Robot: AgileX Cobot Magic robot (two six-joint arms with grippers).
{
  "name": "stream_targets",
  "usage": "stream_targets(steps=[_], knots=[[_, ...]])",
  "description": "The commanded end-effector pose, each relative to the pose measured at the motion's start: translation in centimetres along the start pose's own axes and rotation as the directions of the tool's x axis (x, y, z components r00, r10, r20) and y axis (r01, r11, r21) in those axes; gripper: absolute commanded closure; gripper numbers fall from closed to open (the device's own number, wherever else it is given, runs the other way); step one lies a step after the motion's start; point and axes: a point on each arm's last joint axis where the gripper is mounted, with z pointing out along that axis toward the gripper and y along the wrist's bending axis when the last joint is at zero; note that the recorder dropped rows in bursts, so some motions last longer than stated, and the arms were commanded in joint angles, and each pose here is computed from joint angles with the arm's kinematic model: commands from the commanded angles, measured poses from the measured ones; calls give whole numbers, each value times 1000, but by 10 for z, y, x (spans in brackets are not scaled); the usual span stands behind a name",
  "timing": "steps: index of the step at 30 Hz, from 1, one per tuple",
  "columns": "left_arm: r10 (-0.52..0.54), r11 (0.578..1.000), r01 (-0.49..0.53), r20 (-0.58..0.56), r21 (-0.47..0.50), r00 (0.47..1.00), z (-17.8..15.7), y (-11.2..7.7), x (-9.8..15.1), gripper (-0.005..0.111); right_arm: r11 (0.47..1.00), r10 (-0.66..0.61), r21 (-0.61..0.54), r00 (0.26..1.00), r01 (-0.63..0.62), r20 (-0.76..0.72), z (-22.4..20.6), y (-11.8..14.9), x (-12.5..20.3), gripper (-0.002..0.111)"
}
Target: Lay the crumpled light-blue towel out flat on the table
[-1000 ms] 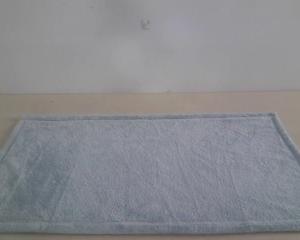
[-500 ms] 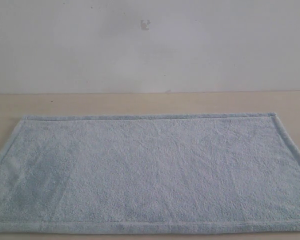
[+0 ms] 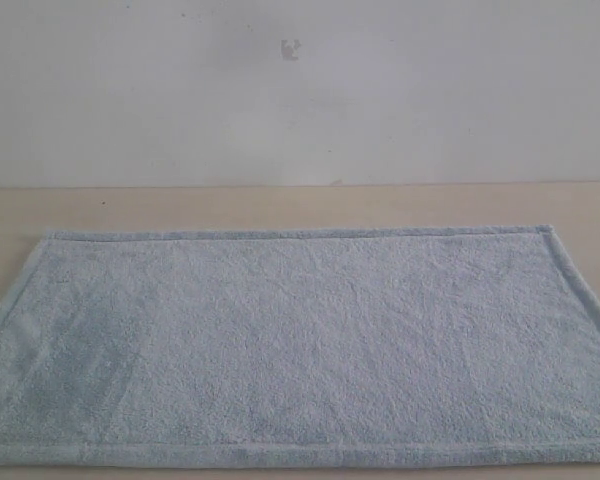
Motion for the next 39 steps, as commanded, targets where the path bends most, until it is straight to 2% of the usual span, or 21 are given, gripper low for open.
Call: stream_targets(steps=[1, 16, 21, 25, 29, 32, 39], knots=[[-9, 1000, 9, 13, 4, 1000, -1, -1, -2, 103, 1000, -11, -1, 1000, 11, 14, 0, 0, 0, 108], [-9, 1000, 9, 13, 4, 1000, -1, -1, -2, 103, 1000, -11, -1, 1000, 11, 14, 0, 0, 0, 108], [-9, 1000, 9, 13, 4, 1000, -1, -1, -2, 103, 1000, -22, -7, 999, 22, 47, -6, -4, 11, 108], [-9, 1000, 9, 13, 4, 1000, -1, -1, -2, 103, 994, -104, -14, 979, 108, 173, -14, -8, 18, 108], [-9, 1000, 9, 13, 4, 1000, -1, -1, -2, 103, 977, -200, 3, 923, 211, 327, -17, -12, 24, 108], [-6, 1000, 6, 14, 2, 1000, -2, -1, -2, 103, 971, -233, 28, 905, 239, 355, -10, -17, 30, 108], [-8, 1000, 8, 14, 4, 1000, -2, -1, -2, 103, 962, -271, 57, 914, 266, 302, 7, -28, 51, 108]])
